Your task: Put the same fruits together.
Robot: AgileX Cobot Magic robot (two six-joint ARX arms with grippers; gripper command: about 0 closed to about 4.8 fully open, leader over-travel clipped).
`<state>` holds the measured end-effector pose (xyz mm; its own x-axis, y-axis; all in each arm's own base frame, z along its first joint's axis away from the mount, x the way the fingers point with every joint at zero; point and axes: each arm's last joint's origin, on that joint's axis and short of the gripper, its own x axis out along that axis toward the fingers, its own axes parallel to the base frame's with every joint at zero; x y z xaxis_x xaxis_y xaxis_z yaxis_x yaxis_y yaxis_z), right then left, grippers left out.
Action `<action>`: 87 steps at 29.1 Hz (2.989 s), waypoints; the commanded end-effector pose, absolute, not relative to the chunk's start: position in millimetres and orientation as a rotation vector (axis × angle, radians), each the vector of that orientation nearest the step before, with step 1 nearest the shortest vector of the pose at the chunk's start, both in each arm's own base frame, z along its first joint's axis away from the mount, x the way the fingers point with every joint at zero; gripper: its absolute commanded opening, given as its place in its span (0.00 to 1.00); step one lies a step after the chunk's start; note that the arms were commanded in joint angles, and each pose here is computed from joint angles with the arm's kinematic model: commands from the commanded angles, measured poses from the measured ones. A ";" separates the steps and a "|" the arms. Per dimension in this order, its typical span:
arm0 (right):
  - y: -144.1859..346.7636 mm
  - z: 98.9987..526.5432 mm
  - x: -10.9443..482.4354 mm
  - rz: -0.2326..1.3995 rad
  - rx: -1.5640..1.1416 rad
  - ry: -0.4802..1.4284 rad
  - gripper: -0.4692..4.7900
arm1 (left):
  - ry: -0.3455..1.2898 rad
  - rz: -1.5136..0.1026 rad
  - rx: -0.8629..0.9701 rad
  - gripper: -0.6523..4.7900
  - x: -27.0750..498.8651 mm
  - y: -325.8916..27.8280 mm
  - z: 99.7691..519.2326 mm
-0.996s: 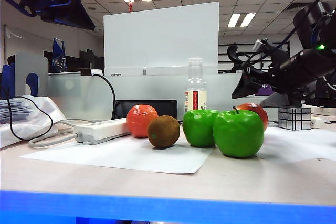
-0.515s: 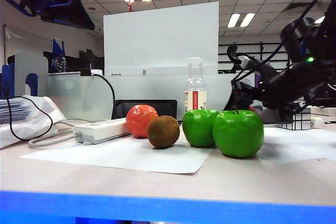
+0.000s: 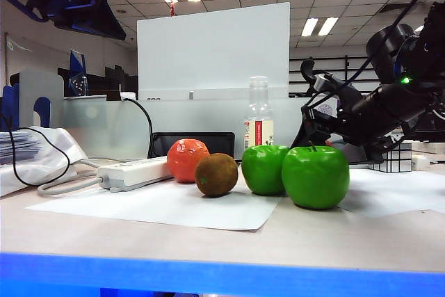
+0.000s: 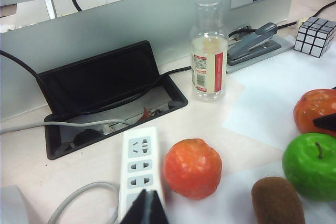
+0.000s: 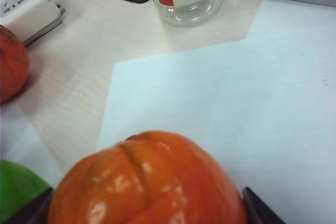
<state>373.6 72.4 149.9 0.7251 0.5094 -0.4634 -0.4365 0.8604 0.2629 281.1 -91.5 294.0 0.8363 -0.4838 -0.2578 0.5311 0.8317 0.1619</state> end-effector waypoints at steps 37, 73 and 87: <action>173.3 241.9 353.0 0.905 0.148 0.297 0.09 | 0.194 -0.536 0.240 0.11 281.3 -91.0 296.7; 259.5 191.0 346.9 1.019 0.008 0.391 0.36 | 0.165 -0.518 0.233 0.11 282.2 -90.9 299.8; 259.3 192.3 348.7 0.977 0.003 0.365 0.77 | 0.165 -0.518 0.233 0.11 282.2 -90.9 299.7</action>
